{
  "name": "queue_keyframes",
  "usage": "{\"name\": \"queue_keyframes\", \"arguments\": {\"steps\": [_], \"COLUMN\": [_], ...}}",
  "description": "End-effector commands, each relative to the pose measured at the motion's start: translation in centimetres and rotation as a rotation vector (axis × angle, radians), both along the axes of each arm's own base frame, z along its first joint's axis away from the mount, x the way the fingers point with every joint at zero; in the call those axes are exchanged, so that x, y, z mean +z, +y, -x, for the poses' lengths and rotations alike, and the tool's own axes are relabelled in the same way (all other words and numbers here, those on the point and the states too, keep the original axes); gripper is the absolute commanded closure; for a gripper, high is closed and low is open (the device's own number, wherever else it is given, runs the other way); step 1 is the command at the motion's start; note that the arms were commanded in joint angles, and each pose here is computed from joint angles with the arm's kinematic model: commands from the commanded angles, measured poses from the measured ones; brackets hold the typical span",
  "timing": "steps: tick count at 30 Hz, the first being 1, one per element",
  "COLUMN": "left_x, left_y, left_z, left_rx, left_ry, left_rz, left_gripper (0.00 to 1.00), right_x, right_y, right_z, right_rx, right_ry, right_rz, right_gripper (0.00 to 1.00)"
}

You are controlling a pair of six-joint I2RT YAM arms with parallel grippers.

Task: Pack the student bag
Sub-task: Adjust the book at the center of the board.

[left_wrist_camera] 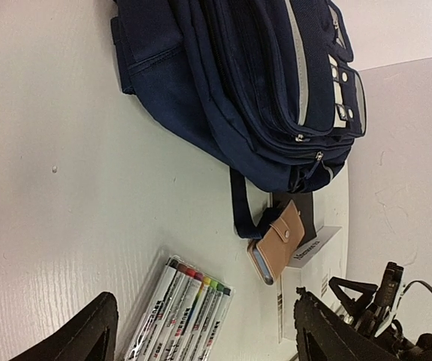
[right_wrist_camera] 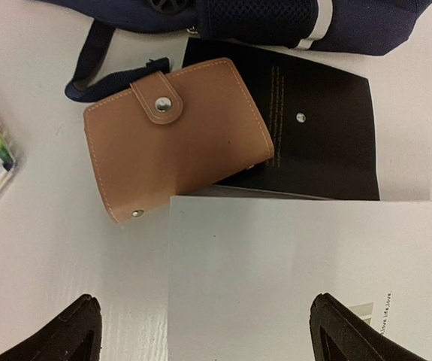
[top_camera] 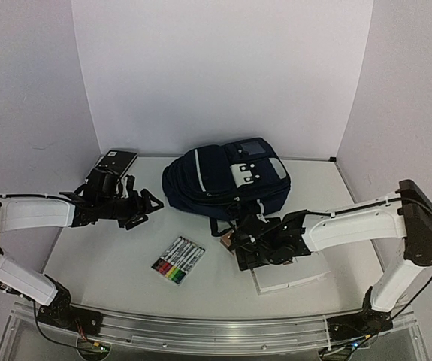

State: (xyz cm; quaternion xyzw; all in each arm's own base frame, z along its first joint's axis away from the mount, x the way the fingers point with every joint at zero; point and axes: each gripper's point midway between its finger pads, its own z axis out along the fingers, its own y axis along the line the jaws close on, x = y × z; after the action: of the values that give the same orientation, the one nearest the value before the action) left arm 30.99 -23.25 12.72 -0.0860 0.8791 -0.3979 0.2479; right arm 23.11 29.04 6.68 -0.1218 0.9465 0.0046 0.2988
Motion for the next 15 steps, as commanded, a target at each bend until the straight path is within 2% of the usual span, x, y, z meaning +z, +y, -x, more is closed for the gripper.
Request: {"name": "queue_keyframes", "arguments": {"steps": [1,5,11,15], "left_x": [1.4,1.8,1.7,1.6], "left_y": [-0.4,-0.3,-0.2,-0.3], "left_z": [0.1,0.1,0.1,0.1], "left_rx": [-0.024,-0.023,-0.021,-0.030], "left_ry": [-0.045,-0.058,-0.058,-0.058], "left_rz": [0.021,0.017,0.011,0.009], "left_gripper": [0.19,0.18,0.18,0.17], "right_x": [-0.2,-0.9,-1.5,-2.5], "right_y": [-0.1,-0.8,-1.3,-1.2], "right_z": [-0.5,-0.6,-0.7,-0.5], "right_rx": [-0.041,-0.069,-0.084,-0.074], "right_ry": [-0.045,-0.063,-0.081,-0.072], "right_rz": [0.104,0.183,0.248,0.283], "right_gripper": [0.06,0.12,0.44,0.52]}}
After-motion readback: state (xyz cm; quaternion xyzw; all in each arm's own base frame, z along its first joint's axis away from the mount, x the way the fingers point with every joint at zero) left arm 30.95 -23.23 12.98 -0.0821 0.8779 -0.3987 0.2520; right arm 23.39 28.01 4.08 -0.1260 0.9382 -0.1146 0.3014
